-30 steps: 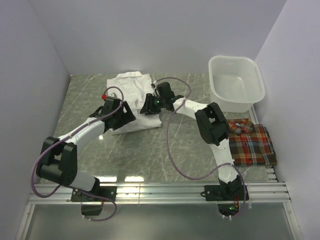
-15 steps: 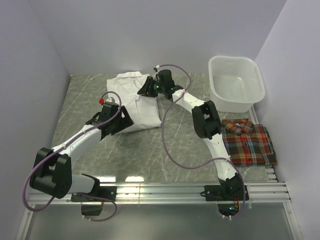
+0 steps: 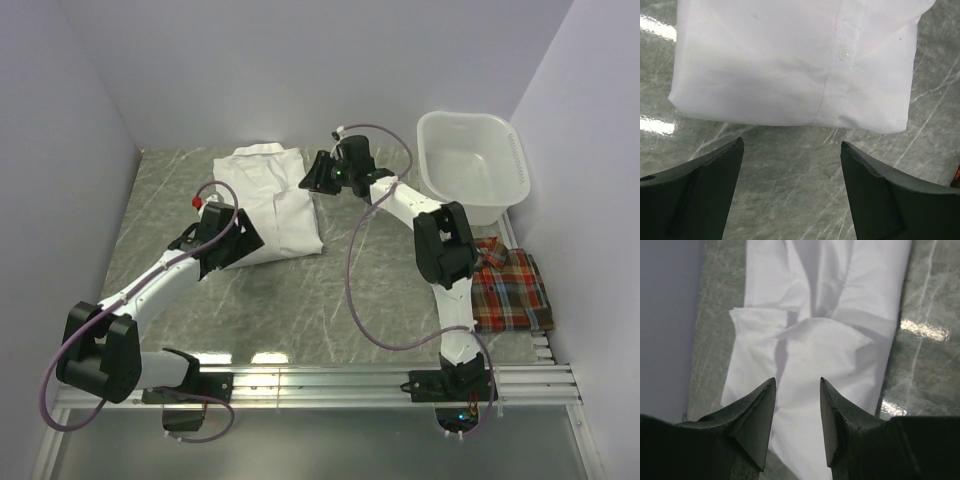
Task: Fold and stack the long sleeve shirts
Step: Fold the shirt
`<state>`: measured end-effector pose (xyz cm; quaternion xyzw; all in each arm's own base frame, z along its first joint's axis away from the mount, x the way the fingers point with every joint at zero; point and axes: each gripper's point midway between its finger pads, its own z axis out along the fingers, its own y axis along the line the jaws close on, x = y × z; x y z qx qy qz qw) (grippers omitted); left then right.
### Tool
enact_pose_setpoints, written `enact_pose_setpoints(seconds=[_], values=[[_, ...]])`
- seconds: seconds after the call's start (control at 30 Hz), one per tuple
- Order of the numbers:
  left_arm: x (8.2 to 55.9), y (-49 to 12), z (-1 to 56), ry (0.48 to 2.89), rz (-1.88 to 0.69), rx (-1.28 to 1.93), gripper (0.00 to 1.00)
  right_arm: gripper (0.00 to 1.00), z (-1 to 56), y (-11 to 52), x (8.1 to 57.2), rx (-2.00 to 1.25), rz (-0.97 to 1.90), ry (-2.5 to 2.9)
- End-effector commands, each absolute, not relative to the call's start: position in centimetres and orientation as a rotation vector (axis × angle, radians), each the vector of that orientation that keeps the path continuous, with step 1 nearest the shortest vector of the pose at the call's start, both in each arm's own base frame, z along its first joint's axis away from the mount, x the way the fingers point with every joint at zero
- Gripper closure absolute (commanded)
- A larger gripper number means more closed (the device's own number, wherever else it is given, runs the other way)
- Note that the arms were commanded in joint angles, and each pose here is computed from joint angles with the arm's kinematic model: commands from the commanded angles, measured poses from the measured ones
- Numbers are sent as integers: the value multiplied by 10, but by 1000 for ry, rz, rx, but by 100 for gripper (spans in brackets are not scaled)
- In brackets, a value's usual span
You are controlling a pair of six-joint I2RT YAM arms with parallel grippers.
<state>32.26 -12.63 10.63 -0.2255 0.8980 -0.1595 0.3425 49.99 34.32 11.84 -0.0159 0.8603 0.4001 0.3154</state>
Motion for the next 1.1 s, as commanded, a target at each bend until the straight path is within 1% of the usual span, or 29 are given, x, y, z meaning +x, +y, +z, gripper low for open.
enact_pose_setpoints(seconds=[0.0,0.03,0.07,0.1,0.13,0.2,0.23,0.27,0.3,0.33,0.4,0.43,0.53,0.73,0.87,0.93,0.97,1.0,1.03,1.07], values=[[330,-119,117,2291,-385,-659,16,52,170,345,489,-134,1088,2179],[330,-114,116,2283,-358,-681,17,53,157,343,478,-114,1098,2221],[330,-109,116,2276,-353,-710,16,53,163,342,472,-111,1100,2211],[329,-105,113,2276,-347,-732,16,53,158,339,467,-84,1086,2230],[328,-100,111,2276,-340,-756,16,53,138,331,456,-27,1059,2287],[327,-84,102,2285,-324,-851,15,53,139,322,445,14,1047,2298],[327,-79,98,2289,-325,-880,15,51,122,316,433,55,1033,2346],[329,-71,96,2282,-331,-918,13,50,127,314,427,59,1038,2337],[328,-71,90,2303,-348,-926,13,49,124,311,421,73,1039,2348],[327,-71,87,2311,-359,-930,12,45,110,306,410,97,1034,2388],[329,-71,81,2321,-378,-944,12,41,104,307,398,83,1062,2417],[329,-71,78,2326,-385,-952,12,37,96,305,391,97,1066,2447],[331,-67,68,2334,-402,-997,12,36,86,306,379,127,1108,2466],[334,-57,40,2351,-400,-1093,13,35,70,311,374,188,1137,2484],[330,-59,13,2402,-401,-1139,21,35,55,314,375,215,1154,2482],[328,-59,6,2423,-394,-1145,24,37,50,316,376,223,1165,2489],[327,-59,3,2435,-390,-1153,30,38,43,317,375,228,1162,2502],[324,-59,-2,2455,-380,-1157,34,40,41,317,375,229,1161,2510],[323,-60,-4,2463,-380,-1160,39,45,38,317,373,228,1172,2521],[320,-60,-6,2476,-376,-1161,50,48,35,317,371,228,1174,2529]])
